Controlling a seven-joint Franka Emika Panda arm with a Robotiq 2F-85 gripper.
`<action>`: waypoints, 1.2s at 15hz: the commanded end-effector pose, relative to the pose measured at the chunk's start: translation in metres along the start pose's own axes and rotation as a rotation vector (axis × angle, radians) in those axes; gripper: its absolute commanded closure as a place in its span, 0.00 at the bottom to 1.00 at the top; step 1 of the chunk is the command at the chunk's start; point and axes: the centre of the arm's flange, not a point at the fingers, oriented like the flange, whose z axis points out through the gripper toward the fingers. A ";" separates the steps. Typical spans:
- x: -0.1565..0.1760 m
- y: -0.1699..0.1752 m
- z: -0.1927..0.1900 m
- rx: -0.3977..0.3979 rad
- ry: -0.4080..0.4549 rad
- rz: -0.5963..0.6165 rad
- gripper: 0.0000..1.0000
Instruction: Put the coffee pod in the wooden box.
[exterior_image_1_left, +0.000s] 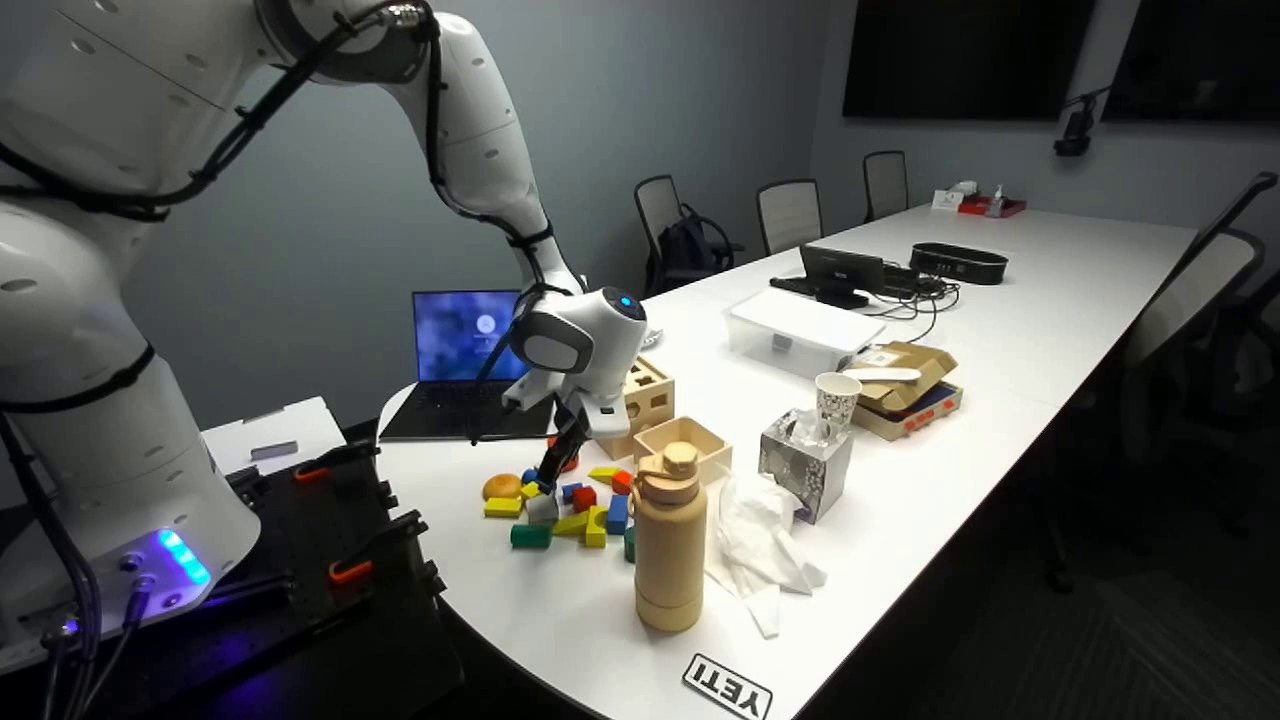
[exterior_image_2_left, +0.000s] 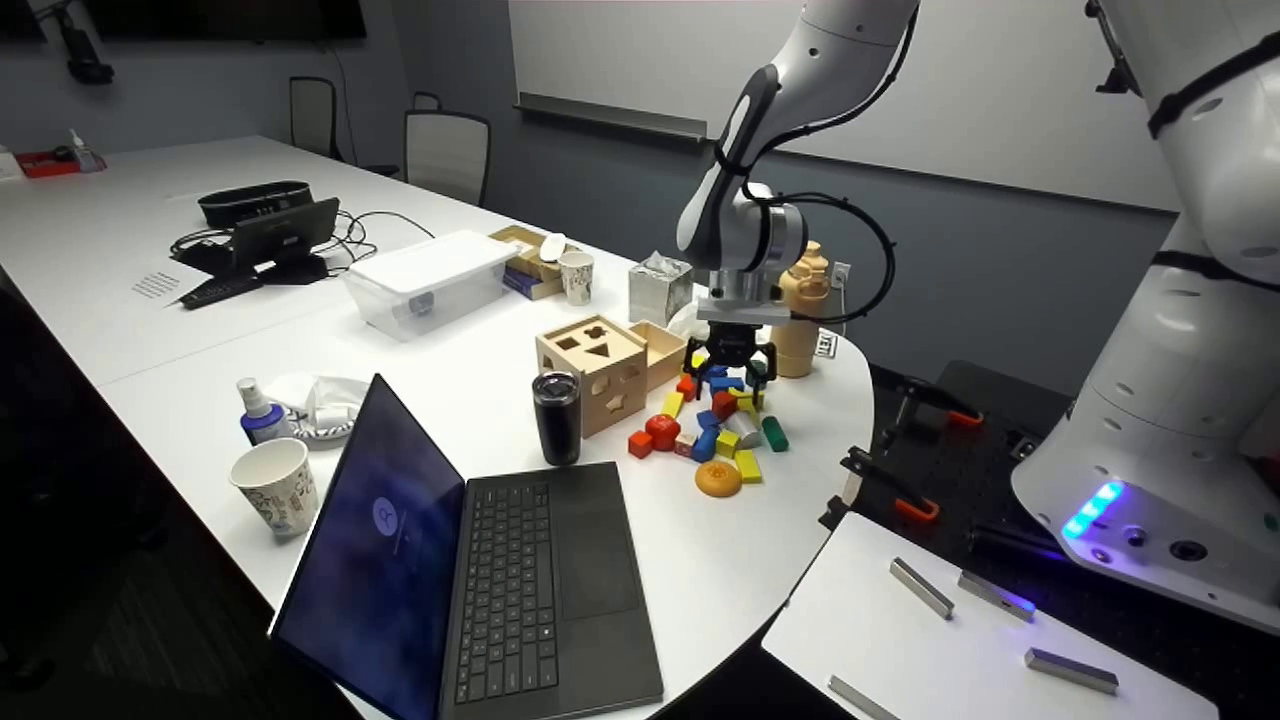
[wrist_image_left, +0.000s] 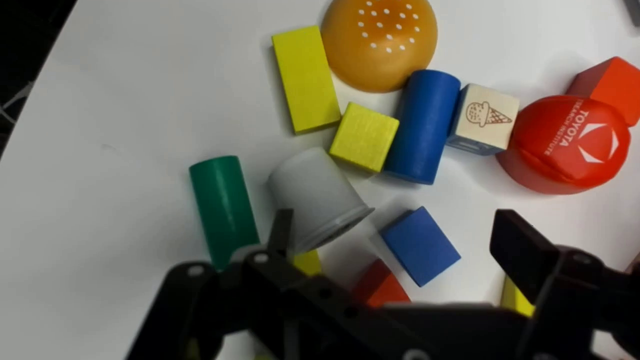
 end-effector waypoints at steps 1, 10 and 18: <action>0.004 -0.004 0.014 -0.034 -0.015 -0.029 0.00; 0.009 0.004 0.036 -0.079 -0.010 -0.031 0.25; 0.012 0.000 0.036 -0.086 0.005 -0.042 0.75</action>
